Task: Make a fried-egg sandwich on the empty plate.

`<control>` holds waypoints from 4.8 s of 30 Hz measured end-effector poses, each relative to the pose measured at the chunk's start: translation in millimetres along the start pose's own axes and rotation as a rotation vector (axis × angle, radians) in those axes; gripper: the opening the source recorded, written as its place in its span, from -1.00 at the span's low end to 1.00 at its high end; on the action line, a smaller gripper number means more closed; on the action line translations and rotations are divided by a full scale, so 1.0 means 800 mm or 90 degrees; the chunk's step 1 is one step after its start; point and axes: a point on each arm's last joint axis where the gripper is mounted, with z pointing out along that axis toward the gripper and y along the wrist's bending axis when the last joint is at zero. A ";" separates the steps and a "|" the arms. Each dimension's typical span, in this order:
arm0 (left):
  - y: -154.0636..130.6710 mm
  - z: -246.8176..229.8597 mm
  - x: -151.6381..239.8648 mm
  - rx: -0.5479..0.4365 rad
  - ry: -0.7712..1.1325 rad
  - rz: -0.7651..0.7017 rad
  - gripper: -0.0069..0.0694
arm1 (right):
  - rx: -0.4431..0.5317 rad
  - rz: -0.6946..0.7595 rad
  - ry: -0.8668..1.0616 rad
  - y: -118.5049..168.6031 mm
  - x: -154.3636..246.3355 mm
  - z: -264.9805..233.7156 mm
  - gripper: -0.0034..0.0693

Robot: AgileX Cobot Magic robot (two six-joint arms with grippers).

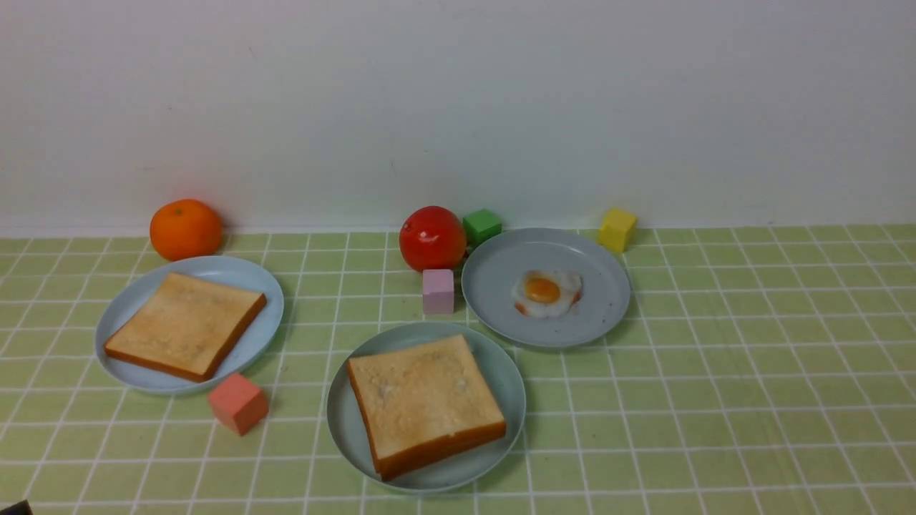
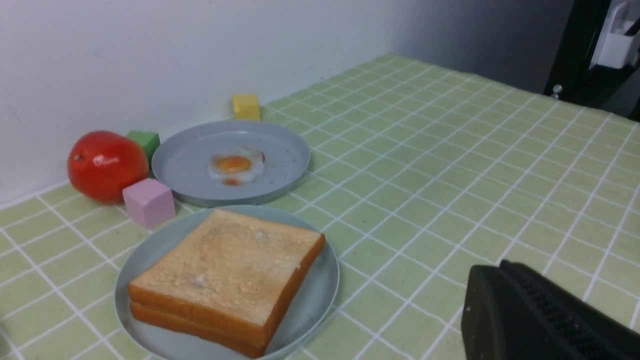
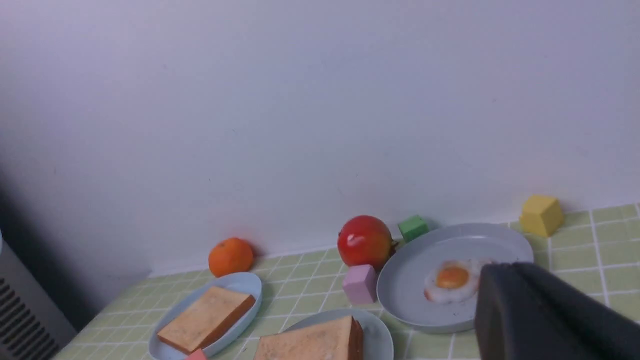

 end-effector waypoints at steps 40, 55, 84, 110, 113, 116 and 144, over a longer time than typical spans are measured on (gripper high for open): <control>0.000 0.000 0.006 0.000 0.033 0.000 -0.85 | 0.231 -0.227 0.201 -0.053 0.080 -0.026 -0.94; 0.000 0.000 0.006 0.000 0.033 0.000 -0.83 | 0.230 -0.235 0.210 -0.053 0.080 -0.027 -0.94; 0.045 -0.060 0.041 -0.452 -0.096 -0.089 -0.85 | 0.230 -0.234 0.211 -0.053 0.080 -0.027 -0.89; 0.050 -0.058 0.099 -0.522 0.038 -0.257 -0.85 | 0.230 -0.234 0.211 -0.053 0.080 -0.027 -0.88; 0.050 -0.058 0.099 -0.522 0.038 -0.257 -0.85 | 0.230 -0.234 0.211 -0.053 0.080 -0.027 -0.87; 0.050 -0.058 0.099 -0.522 0.038 -0.257 -0.85 | 0.230 -0.234 0.211 -0.053 0.080 -0.027 -0.87; 0.050 -0.057 0.099 -0.522 0.038 -0.257 -0.85 | 0.230 -0.233 0.211 -0.053 0.080 -0.027 -0.77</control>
